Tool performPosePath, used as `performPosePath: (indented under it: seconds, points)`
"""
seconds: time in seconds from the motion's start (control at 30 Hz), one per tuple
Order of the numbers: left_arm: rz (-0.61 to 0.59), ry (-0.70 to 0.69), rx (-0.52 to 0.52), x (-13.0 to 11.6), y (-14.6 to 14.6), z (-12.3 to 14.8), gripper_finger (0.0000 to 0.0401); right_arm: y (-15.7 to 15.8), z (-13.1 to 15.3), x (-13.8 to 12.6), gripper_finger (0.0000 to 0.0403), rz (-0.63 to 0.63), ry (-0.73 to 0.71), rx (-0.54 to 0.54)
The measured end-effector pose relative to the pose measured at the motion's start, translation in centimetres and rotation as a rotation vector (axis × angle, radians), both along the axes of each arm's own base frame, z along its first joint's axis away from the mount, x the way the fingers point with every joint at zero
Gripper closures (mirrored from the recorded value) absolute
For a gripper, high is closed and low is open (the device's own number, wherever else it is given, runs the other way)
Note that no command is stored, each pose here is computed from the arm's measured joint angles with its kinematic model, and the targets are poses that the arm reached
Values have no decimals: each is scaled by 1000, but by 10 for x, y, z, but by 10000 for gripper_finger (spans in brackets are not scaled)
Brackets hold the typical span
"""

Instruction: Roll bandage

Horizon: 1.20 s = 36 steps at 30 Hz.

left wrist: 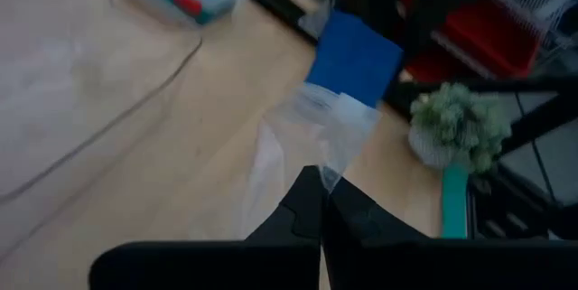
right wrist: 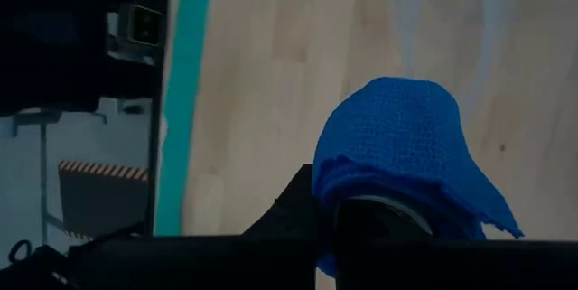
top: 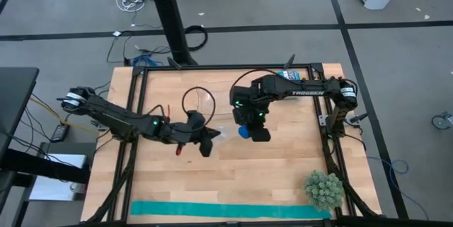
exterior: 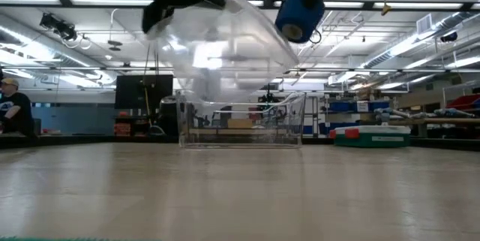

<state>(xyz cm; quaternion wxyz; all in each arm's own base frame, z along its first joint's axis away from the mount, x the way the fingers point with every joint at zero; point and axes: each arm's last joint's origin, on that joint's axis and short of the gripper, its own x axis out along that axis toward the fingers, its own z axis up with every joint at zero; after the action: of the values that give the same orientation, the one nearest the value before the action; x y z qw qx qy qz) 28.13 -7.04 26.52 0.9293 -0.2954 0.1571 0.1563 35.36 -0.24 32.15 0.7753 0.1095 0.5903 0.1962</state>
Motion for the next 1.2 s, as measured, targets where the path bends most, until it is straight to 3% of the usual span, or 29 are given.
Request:
performPosePath:
  seconds: [0.17,0.47,0.67,0.87,1.2]
  points:
    - [18,-54,67,19,-4,-11,400,-2,16,-12,394,-4,-41,7]
    - [17,-268,18,35,-7,-62,400,-6,26,-35,396,-21,67,12]
    - [-52,-220,110,39,-7,-61,401,-4,29,-35,396,10,21,38]
    - [-66,-153,123,47,-10,-53,401,-2,25,-22,397,22,-51,88]
    - [-68,-98,81,48,-11,-53,401,7,19,-26,398,35,52,148]
